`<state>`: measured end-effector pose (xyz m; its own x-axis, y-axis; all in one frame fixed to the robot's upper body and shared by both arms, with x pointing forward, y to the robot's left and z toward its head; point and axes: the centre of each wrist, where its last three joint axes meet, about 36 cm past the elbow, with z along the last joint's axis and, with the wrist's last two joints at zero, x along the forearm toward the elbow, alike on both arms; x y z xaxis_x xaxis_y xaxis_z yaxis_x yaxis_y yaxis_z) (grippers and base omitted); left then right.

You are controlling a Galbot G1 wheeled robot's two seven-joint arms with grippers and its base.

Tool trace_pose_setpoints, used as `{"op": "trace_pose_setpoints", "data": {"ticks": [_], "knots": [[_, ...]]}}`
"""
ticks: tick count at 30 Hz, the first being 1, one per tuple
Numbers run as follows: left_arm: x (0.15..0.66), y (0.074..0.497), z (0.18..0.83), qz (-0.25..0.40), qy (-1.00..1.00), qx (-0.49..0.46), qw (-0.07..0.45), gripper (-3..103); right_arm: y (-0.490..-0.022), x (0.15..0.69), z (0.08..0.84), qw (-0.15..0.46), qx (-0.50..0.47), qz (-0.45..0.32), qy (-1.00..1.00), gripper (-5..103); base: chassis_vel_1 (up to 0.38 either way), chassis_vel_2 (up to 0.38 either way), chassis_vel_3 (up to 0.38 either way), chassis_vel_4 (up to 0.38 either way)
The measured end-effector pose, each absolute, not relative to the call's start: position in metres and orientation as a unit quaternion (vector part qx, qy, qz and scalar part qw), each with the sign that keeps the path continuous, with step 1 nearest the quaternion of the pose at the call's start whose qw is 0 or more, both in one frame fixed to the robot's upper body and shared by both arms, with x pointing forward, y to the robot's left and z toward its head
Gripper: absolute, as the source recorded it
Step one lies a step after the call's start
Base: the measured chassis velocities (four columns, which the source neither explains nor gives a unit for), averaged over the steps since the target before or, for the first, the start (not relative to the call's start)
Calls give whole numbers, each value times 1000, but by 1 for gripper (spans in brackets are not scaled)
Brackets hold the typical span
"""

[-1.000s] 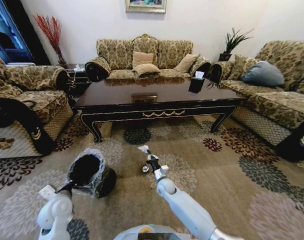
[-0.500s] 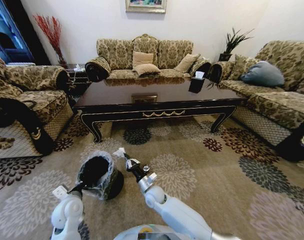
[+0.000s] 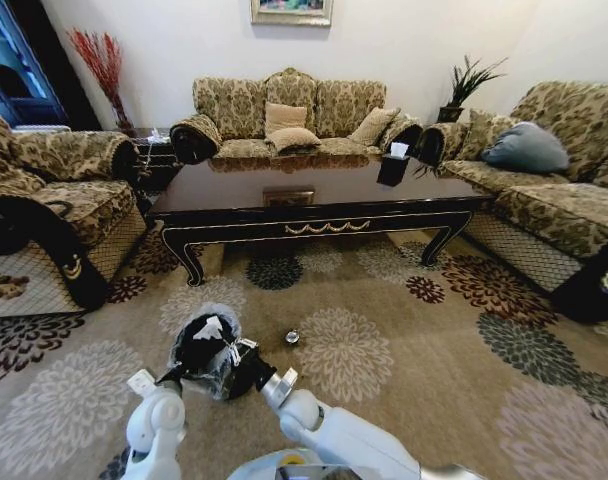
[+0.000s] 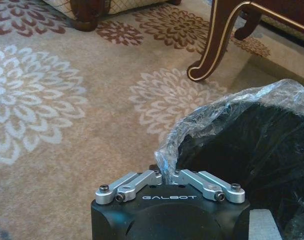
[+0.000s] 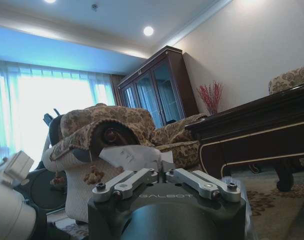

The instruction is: Move to the front of the table and pick up the trash from the floor, then place it into the trash bin.

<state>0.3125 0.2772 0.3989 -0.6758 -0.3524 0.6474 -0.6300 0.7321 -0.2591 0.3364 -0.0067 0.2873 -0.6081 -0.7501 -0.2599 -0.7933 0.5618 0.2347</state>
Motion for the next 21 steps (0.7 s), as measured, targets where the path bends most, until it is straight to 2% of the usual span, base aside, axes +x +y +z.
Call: {"op": "trace_pose_setpoints", "data": {"ticks": [3,5,9,11,13,14,17,19,21], "knots": [[313,278,402,238,-885,277,288,4,-9,338,285,63,-436,161,883,21,0,0,0,0],[313,278,402,237,-886,277,287,4,-10,338,284,62,-435,160,884,21,0,0,0,0],[313,278,402,237,-886,277,287,4,-14,338,279,57,-434,153,886,44,0,0,0,0],[313,278,402,237,-886,277,287,4,-14,337,278,57,-434,152,886,44,0,0,0,0],[313,278,402,237,-886,277,287,4,-15,336,275,58,-435,147,886,55,0,0,0,0],[313,278,402,237,-886,277,287,4,-15,336,275,58,-435,147,886,55,0,0,0,0],[313,278,403,238,-886,277,287,4,-18,334,270,59,-438,139,886,71,0,0,0,0],[313,278,403,238,-886,277,287,4,-20,333,268,58,-438,136,886,71,0,0,0,0],[314,278,403,238,-886,277,286,4,-24,330,264,56,-441,131,886,83,0,0,0,0]]}}
